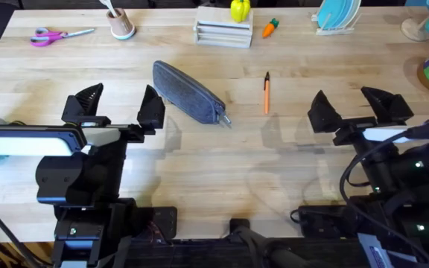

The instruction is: Unzip the bag, pick up the pens from the table one at a time and place them inside, then zip the bag closed.

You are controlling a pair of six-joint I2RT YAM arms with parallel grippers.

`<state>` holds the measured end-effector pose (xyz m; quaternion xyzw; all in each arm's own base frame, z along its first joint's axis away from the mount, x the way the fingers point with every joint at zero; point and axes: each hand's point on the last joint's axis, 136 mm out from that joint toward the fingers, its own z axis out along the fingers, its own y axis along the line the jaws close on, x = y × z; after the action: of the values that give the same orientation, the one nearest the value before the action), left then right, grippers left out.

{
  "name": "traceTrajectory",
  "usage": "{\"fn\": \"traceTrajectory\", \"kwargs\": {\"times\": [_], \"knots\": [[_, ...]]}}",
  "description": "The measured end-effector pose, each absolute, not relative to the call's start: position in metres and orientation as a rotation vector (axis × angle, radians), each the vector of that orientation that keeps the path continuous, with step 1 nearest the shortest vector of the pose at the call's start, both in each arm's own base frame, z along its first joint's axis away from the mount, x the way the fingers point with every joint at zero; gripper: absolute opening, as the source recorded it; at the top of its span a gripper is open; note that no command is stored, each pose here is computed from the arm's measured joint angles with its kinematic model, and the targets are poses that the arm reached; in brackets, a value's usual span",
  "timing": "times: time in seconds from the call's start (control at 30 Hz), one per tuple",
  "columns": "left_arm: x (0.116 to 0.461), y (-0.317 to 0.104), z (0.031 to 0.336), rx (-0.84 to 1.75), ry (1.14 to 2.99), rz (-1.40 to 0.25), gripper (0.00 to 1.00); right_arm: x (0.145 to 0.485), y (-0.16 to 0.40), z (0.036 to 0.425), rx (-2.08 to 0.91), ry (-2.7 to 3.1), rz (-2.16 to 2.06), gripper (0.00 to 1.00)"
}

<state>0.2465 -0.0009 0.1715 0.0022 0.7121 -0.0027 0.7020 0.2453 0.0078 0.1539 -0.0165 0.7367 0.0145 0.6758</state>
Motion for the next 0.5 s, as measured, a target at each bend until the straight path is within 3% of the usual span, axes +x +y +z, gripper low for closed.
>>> {"fn": "traceTrajectory", "kwargs": {"times": [0.5], "knots": [[0.2465,-0.0007,0.1718,0.004,1.584,-0.005,0.993,0.2451,0.0071,0.1526,-0.034,1.663,0.030,0.998]]}}
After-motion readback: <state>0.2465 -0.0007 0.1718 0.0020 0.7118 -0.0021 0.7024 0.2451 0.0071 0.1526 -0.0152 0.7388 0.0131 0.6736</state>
